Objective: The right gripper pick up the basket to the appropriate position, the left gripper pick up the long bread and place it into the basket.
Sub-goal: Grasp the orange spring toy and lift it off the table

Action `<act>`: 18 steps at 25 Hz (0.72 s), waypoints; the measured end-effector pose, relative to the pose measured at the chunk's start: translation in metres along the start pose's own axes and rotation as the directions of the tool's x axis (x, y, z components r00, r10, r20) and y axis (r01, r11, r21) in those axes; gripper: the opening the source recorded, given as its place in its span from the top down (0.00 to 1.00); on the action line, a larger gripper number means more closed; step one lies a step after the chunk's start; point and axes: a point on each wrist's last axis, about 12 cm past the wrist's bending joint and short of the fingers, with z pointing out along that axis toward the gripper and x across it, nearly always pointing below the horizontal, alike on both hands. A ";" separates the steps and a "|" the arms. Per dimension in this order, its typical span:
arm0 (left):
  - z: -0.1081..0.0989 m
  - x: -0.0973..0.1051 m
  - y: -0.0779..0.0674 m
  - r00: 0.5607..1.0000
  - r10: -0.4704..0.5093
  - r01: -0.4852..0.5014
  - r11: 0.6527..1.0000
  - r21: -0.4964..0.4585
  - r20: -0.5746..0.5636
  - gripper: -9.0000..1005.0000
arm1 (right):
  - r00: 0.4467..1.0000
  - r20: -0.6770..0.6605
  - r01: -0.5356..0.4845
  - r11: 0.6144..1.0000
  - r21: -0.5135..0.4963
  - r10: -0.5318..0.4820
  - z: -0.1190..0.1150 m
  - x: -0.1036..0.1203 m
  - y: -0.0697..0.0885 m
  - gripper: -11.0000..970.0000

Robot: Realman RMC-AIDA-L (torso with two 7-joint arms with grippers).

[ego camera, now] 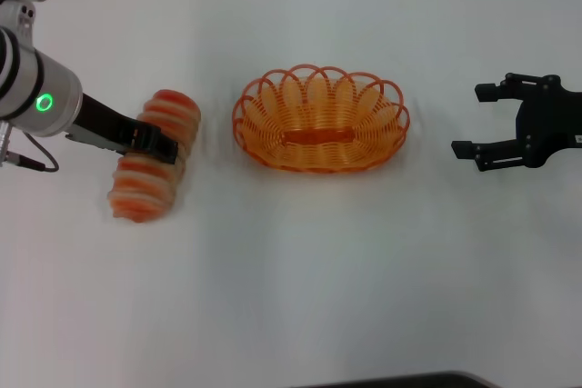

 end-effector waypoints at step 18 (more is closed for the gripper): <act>-0.002 -0.002 -0.001 1.000 0.006 -0.006 1.000 -0.002 0.004 0.51 | 1.000 0.000 0.003 1.000 0.009 -0.003 -0.002 -0.002 -0.001 0.01</act>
